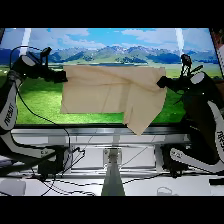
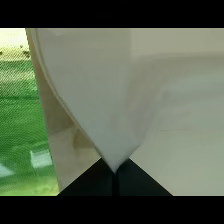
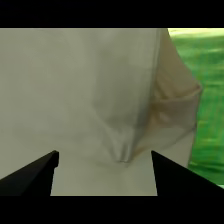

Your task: Fold the clothes and pants, and hang the long-sleeved shirts on hangers.

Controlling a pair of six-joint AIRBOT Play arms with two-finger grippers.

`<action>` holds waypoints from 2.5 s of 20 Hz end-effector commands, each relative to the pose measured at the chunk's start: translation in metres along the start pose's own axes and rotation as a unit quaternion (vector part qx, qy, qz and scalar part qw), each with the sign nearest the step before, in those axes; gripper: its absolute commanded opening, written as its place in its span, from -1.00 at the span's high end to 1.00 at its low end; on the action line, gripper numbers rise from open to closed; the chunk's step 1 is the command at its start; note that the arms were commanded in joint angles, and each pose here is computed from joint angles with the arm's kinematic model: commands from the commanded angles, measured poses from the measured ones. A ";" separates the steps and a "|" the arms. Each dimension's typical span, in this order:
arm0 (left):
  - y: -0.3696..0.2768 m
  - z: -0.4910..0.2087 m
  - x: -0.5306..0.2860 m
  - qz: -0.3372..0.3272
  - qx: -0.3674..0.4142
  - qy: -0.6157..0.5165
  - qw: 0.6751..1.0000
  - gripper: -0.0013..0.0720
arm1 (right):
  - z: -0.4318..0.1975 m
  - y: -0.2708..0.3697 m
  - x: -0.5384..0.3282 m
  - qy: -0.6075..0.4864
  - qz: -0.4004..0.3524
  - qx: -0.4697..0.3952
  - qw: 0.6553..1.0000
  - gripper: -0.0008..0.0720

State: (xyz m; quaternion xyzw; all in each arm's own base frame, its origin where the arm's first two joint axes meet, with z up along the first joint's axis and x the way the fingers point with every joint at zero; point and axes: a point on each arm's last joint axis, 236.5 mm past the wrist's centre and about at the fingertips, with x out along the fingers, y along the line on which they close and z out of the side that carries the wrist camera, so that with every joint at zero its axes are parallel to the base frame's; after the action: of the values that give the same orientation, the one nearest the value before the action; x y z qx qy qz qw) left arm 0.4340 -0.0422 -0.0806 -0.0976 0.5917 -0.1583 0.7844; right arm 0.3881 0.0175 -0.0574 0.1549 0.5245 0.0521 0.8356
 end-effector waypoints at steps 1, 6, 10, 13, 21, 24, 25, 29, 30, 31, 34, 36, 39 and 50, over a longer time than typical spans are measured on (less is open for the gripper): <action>0.009 0.001 0.006 0.056 0.021 -0.024 0.998 0.94 | 0.001 -0.002 -0.001 -0.015 -0.005 0.020 1.000 -0.81; 0.001 0.033 -0.028 0.087 0.056 -0.095 0.990 -0.17 | 0.030 0.008 -0.020 -0.037 0.002 0.003 0.999 -0.81; 0.019 0.023 -0.068 0.149 0.107 -0.077 0.980 -0.97 | 0.079 0.020 -0.068 -0.109 -0.010 -0.041 0.993 -0.52; 0.022 0.030 -0.140 0.224 0.161 -0.116 0.954 -0.14 | 0.103 0.025 -0.124 -0.167 -0.043 -0.093 0.981 0.22; 0.038 -0.056 -0.215 0.235 0.071 -0.178 0.953 0.93 | -0.016 -0.037 -0.167 0.013 -0.139 -0.144 0.980 0.94; 0.040 -0.123 -0.134 0.137 0.056 -0.100 0.984 0.93 | -0.089 -0.027 -0.118 0.071 -0.039 -0.035 0.996 0.94; 0.039 -0.138 -0.117 0.111 0.039 -0.085 0.989 0.93 | -0.106 -0.004 -0.103 0.077 0.024 0.004 0.997 0.94; 0.045 -0.159 -0.089 0.083 -0.014 -0.048 0.995 0.04 | -0.172 0.029 -0.061 0.130 0.115 0.120 0.978 -0.17; 0.044 -0.160 -0.086 0.079 -0.018 -0.044 0.996 -0.55 | -0.186 0.025 -0.053 0.140 0.111 0.130 0.975 -0.16; 0.044 -0.162 -0.083 0.074 -0.033 -0.039 0.996 -0.68 | -0.196 0.023 -0.046 0.144 0.106 0.141 0.974 -0.16; 0.046 -0.166 -0.077 0.068 -0.072 -0.030 0.995 -0.68 | -0.213 0.021 -0.031 0.137 0.105 0.179 0.969 -0.16; 0.046 -0.167 -0.075 0.065 -0.086 -0.026 0.994 -0.68 | -0.218 0.023 -0.025 0.132 0.111 0.204 0.964 -0.15; 0.047 -0.169 -0.072 0.062 -0.120 -0.023 0.991 -0.68 | -0.222 0.021 -0.020 0.124 0.107 0.218 0.962 -0.14; 0.040 -0.168 -0.067 0.042 -0.177 -0.022 0.983 -0.65 | -0.183 0.054 -0.014 0.081 0.148 0.135 0.976 0.94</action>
State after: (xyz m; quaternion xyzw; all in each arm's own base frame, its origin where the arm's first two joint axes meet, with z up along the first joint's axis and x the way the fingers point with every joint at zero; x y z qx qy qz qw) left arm 0.2584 0.0287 -0.0797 -0.1970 0.5988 -0.0175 0.7760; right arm 0.2054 0.0918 -0.1194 0.3524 0.5829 0.0811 0.7276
